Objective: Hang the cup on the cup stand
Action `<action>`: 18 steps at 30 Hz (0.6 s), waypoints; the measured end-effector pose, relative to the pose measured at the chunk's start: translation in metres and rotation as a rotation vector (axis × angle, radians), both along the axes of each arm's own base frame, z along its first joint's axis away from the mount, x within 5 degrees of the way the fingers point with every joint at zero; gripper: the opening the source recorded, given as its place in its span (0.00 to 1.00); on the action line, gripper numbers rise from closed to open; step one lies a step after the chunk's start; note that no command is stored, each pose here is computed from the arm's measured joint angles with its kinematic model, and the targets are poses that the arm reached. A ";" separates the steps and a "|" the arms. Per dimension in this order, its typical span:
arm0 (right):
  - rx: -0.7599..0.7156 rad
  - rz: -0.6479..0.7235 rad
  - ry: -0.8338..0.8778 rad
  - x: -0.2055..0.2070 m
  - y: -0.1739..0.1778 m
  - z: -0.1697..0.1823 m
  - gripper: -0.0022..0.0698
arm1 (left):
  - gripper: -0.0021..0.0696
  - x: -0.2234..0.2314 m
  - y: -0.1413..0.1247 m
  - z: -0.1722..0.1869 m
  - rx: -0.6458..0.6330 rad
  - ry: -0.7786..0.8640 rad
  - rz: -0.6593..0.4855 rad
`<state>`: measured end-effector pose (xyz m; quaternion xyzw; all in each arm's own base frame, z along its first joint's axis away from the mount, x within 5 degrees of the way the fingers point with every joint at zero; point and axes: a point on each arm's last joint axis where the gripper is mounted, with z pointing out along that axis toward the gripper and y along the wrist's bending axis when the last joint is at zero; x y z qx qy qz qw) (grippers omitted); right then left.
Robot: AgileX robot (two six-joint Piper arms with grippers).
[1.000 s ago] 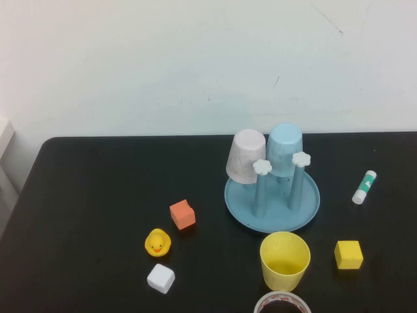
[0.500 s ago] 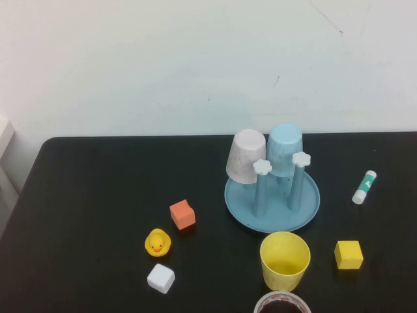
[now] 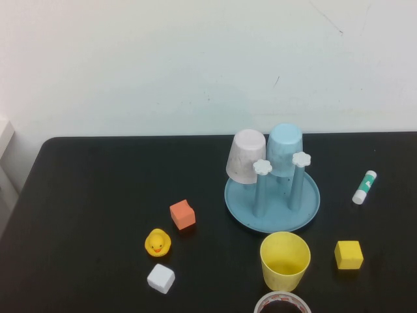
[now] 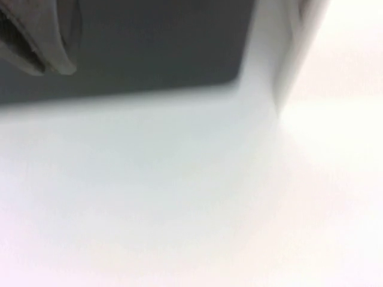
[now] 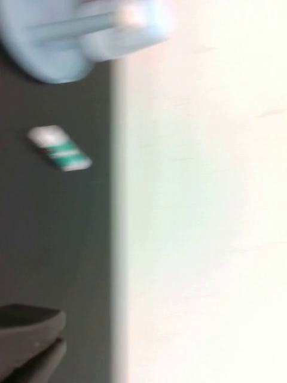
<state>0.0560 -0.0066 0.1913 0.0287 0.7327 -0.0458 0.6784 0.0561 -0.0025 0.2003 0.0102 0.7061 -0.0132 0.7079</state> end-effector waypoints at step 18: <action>0.109 0.070 -0.665 -0.014 0.004 0.057 0.03 | 0.03 -0.026 0.013 0.063 -0.144 -0.774 0.090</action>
